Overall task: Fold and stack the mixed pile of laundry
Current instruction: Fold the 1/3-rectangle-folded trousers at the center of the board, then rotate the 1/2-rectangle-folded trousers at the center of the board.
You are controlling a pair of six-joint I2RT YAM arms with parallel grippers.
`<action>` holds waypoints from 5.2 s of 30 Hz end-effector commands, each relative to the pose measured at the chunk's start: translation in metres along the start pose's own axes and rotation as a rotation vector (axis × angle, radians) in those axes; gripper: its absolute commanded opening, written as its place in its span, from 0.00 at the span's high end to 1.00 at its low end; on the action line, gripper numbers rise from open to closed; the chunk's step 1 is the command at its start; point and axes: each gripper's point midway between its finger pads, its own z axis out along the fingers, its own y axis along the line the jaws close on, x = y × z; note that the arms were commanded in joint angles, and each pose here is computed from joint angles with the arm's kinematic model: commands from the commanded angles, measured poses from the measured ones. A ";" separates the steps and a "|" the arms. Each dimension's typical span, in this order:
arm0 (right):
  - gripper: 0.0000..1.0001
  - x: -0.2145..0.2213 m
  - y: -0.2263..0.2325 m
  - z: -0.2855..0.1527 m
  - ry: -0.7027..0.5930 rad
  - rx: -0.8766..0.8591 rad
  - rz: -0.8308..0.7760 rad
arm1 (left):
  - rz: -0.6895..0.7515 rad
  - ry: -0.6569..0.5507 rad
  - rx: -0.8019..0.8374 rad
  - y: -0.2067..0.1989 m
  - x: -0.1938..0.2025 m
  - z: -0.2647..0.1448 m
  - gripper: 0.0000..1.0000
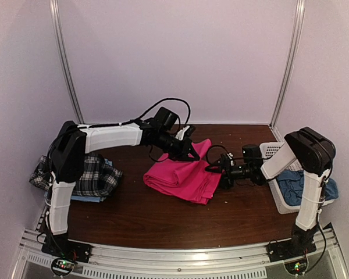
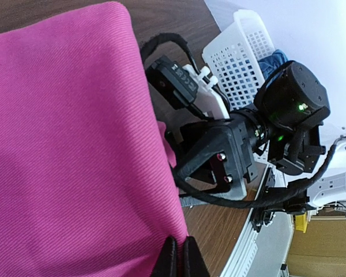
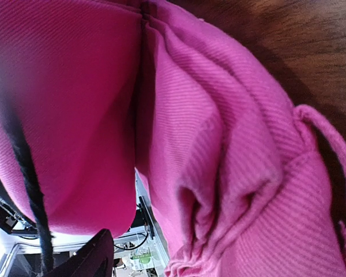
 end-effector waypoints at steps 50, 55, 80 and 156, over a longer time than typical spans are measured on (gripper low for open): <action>0.93 0.021 -0.040 -0.028 -0.132 0.270 0.000 | -0.065 -0.057 0.050 -0.014 0.002 0.008 1.00; 1.00 0.021 -0.040 -0.027 -0.138 0.264 0.004 | -0.067 -0.070 0.093 -0.036 -0.005 0.007 1.00; 0.93 0.015 -0.010 -0.025 -0.168 0.174 -0.050 | -0.222 0.028 0.304 -0.038 0.037 0.085 1.00; 0.57 -0.059 -0.028 -0.018 0.080 0.828 -0.409 | 0.121 0.156 -0.268 0.150 0.084 -0.056 0.59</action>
